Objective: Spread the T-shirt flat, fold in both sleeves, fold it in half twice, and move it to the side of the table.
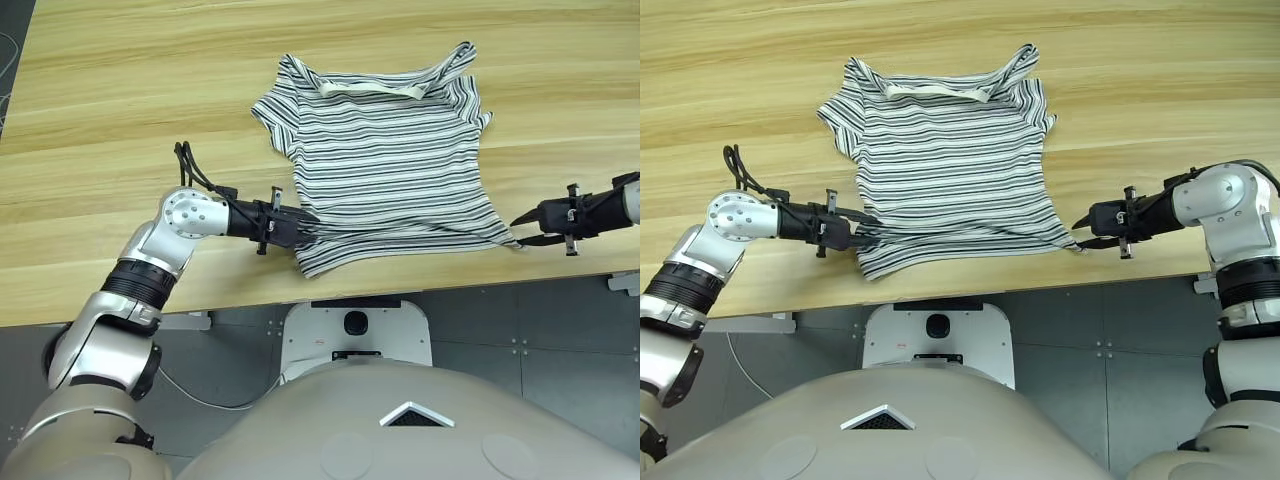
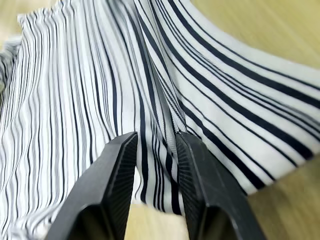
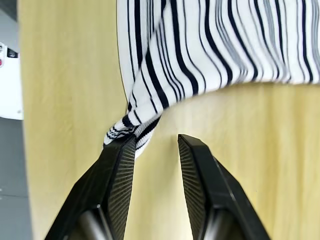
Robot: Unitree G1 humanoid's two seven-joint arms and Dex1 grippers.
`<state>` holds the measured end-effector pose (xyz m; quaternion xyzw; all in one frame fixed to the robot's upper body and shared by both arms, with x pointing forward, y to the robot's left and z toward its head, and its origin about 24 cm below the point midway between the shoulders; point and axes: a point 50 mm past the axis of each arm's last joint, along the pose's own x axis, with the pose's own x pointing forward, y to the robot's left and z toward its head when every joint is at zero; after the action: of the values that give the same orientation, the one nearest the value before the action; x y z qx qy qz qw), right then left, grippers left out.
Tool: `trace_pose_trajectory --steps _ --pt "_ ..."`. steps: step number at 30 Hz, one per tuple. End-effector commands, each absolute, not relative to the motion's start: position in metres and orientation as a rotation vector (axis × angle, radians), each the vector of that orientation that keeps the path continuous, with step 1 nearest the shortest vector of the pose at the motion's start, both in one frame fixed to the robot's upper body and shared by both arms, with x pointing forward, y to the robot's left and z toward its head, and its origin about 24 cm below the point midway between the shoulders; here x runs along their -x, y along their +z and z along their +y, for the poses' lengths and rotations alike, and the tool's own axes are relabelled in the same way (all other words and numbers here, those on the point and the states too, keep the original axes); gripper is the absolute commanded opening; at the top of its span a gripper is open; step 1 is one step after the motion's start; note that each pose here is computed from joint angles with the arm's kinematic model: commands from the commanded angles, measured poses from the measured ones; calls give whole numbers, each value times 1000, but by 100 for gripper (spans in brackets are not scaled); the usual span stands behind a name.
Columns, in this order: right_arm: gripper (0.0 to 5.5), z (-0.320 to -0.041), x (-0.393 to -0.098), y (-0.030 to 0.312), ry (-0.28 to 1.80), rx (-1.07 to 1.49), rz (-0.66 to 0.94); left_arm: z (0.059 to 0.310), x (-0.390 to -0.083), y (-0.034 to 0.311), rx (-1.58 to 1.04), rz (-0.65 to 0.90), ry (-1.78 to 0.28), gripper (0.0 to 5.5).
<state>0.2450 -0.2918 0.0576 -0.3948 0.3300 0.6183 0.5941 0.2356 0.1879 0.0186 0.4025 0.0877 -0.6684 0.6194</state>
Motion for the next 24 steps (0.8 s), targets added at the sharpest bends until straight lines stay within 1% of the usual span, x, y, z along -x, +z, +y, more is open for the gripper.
trace_pose_trajectory --steps 1,3,8,15,17,19,21,23,24 --pt "154 -281 -260 88 1380 601 641 236 -170 -37 -965 760 -1716 145" --pt "154 -275 -268 98 1357 479 562 236 -166 -36 -964 759 -1727 145" --pt "154 -266 -284 108 1292 341 431 237 -156 -34 -962 768 -1757 145" --pt "154 -237 -282 78 1356 432 420 237 -146 -31 -957 764 -1788 145" --pt "154 -220 -288 70 1338 476 349 233 -148 -24 -964 733 -1796 145" --pt "154 -199 -300 66 1274 520 259 228 -160 -14 -999 669 -1764 145" --pt "154 -184 -308 63 1239 539 213 223 -176 -1 -1030 610 -1727 145" --pt "154 -173 -313 61 1234 550 187 222 -177 4 -1032 612 -1742 145" --pt "154 -168 -316 60 1226 558 175 224 -172 2 -1030 639 -1768 145"
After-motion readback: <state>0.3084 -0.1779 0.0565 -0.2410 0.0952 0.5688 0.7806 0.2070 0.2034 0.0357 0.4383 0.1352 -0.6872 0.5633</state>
